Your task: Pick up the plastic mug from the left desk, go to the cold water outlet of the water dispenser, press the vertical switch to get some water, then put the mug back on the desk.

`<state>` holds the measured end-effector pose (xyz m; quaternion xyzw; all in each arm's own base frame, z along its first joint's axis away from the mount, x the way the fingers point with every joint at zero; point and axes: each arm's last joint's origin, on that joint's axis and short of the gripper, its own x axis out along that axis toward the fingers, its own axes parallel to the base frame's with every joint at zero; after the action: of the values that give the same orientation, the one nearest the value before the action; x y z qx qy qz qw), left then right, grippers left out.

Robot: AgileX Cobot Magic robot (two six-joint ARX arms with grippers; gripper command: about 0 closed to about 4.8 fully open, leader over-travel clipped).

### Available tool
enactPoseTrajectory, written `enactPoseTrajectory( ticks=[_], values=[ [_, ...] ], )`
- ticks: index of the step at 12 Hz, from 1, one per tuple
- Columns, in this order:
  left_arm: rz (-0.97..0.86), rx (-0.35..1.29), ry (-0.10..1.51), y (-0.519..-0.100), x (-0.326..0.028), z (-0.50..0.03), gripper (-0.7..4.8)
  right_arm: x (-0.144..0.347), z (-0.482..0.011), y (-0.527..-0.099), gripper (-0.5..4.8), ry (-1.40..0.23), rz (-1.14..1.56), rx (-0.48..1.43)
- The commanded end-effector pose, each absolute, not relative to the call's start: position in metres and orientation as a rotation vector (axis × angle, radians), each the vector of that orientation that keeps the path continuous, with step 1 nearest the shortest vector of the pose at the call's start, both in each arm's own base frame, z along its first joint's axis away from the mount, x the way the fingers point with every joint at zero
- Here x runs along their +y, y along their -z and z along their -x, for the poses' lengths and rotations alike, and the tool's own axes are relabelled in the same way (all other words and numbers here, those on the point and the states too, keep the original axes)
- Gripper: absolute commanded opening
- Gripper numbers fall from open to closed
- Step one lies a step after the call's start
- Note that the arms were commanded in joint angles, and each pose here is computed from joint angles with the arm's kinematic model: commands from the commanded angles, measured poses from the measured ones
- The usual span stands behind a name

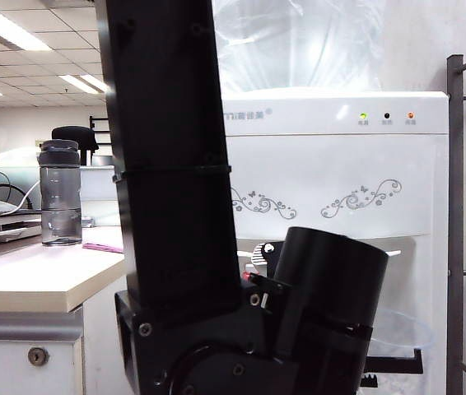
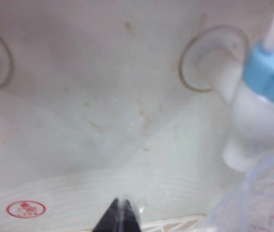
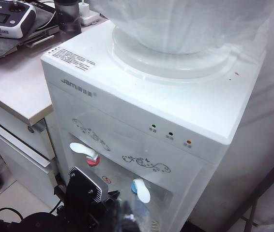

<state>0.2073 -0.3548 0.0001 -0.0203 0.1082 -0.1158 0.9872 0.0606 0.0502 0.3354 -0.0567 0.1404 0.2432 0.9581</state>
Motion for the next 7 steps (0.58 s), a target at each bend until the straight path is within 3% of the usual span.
enactPoseTrajectory(
  ticks=[1,7],
  values=[
    [0.028,0.237,0.226,0.001,-0.355,-0.209,-0.05,0.050,-0.061,-0.338,-0.01,-0.493,0.110,0.271],
    [0.036,0.252,0.199,0.011,-0.353,-0.216,-0.06,0.050,-0.061,-0.338,-0.01,-0.493,0.110,0.272]
  ],
)
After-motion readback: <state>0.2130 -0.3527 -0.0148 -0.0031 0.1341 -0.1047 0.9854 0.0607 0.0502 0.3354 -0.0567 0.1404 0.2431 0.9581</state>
